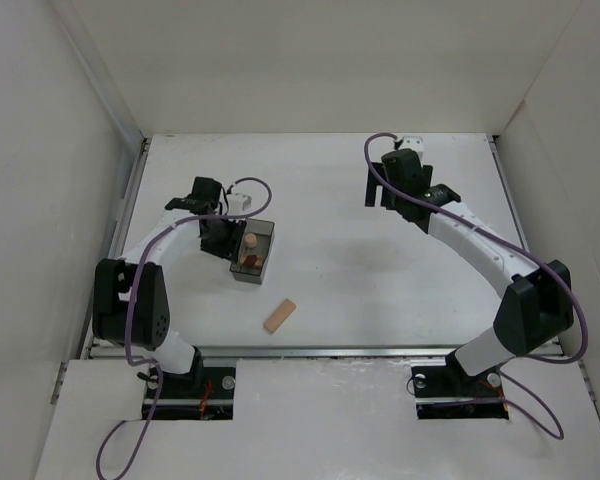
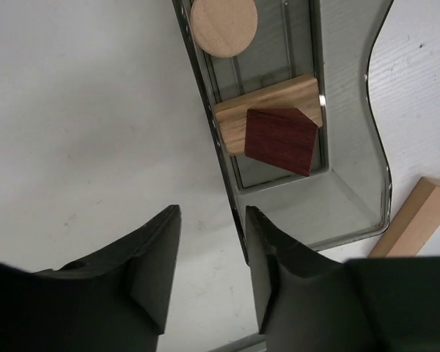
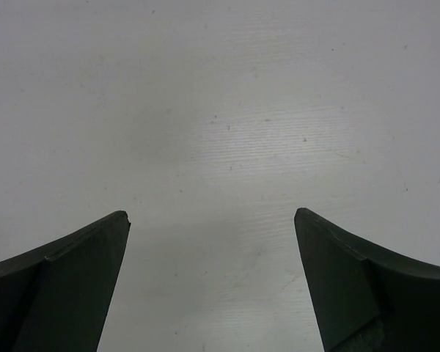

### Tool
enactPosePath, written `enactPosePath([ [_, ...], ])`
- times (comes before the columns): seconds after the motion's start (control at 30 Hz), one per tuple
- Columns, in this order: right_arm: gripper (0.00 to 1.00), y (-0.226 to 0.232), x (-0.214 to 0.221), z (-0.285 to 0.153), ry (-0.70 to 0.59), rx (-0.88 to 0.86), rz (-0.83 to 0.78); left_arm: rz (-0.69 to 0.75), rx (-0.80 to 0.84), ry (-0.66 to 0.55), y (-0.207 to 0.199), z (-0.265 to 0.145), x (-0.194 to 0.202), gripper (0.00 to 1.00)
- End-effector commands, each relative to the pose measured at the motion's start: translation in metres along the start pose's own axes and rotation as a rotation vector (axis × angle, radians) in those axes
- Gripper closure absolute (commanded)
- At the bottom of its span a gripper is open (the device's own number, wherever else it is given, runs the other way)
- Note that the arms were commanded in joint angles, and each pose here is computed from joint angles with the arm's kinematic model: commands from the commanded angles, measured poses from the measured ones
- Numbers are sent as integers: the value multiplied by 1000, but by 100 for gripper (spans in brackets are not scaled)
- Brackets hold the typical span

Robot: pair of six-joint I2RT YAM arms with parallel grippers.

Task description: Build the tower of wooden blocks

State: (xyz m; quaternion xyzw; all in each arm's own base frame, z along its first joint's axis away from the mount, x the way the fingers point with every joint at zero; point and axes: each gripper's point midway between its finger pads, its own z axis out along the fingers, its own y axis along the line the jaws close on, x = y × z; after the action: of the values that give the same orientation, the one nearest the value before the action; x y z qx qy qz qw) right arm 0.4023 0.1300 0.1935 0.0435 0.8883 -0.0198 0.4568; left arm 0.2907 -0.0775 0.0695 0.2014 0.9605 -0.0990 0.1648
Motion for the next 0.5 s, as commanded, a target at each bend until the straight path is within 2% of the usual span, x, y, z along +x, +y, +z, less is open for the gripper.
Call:
enactPosePath([
  [0.0, 0, -1, -18, -6, -71, 10, 11, 8, 1, -52, -2, -4, -17, 64],
  [0.13, 0, -2, -12, -6, -62, 27, -2, 2, 11, -19, -4, 10, -13, 78],
  [0.27, 0, -7, -13, -8, -62, 53, -5, 18, 2, 2, -6, 20, -10, 98],
  [0.37, 0, -10, -14, -8, -68, 70, -5, 13, -54, -16, 4, 17, -18, 100],
  [0.47, 0, -12, -17, -9, -71, 79, -5, 18, -238, -77, 33, -3, -45, 100],
])
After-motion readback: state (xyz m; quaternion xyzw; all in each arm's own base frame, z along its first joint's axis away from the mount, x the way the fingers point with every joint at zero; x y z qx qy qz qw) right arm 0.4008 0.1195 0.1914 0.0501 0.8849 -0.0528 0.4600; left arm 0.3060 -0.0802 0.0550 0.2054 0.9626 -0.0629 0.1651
